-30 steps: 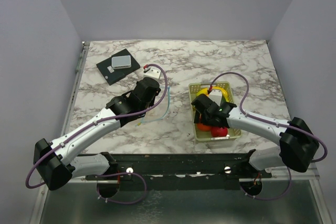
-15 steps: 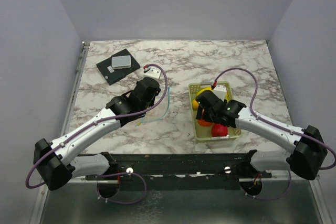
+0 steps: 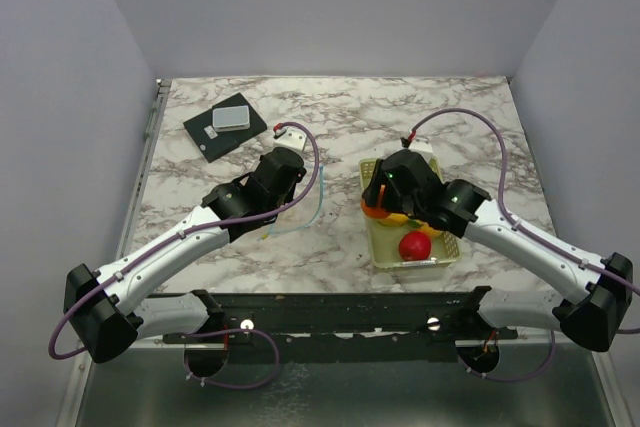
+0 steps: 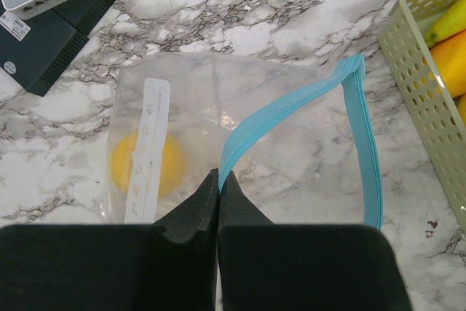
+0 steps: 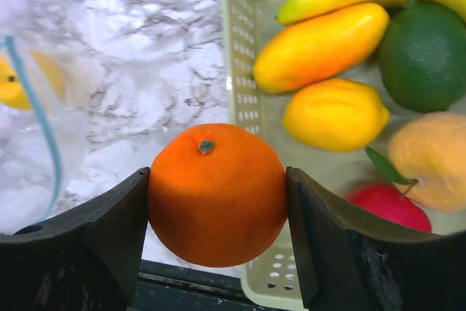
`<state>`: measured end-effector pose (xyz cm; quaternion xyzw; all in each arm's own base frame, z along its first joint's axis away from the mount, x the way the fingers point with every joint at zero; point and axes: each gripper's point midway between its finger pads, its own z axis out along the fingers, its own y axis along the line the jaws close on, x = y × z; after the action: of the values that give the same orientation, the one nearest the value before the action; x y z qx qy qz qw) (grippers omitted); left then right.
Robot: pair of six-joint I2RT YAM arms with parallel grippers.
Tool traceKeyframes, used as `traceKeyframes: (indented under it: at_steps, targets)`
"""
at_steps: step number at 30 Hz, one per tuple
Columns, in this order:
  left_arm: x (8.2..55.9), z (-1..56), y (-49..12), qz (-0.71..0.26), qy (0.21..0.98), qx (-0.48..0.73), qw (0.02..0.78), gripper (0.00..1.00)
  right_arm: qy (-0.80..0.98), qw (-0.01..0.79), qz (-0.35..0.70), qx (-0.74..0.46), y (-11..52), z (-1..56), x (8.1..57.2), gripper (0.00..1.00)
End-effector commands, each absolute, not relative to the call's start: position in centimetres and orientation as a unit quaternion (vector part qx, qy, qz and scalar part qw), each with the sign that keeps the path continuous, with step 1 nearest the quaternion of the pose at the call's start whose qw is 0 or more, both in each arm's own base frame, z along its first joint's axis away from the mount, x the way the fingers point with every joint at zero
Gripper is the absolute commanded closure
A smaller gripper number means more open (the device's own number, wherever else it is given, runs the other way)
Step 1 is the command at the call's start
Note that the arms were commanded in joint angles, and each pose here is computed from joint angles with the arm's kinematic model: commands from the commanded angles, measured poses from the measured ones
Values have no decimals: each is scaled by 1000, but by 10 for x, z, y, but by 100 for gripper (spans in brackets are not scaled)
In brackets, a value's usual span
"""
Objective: Place the food in the zip-top bag and seal the zipper
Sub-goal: Place the fake fruit in the zipper food storage bag.
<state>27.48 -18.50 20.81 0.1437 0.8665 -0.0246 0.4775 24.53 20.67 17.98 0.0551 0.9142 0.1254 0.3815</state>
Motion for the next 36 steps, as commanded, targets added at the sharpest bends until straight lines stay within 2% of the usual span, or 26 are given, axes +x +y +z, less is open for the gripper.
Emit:
traceKeyframes:
  at_steps: [1, 11, 18, 36]
  targets:
    - [274, 205, -188, -28, 865, 150, 477, 100, 896, 394, 205, 26, 239, 213, 252, 71]
    - [274, 207, -187, -30, 864, 149, 480, 100, 866, 393, 308, -8, 296, 248, 258, 73]
    - [273, 210, -187, -31, 863, 147, 483, 100, 861, 391, 323, -24, 334, 253, 260, 73]
    - [273, 213, -186, -34, 861, 145, 487, 100, 880, 349, 322, -30, 383, 207, 260, 74]
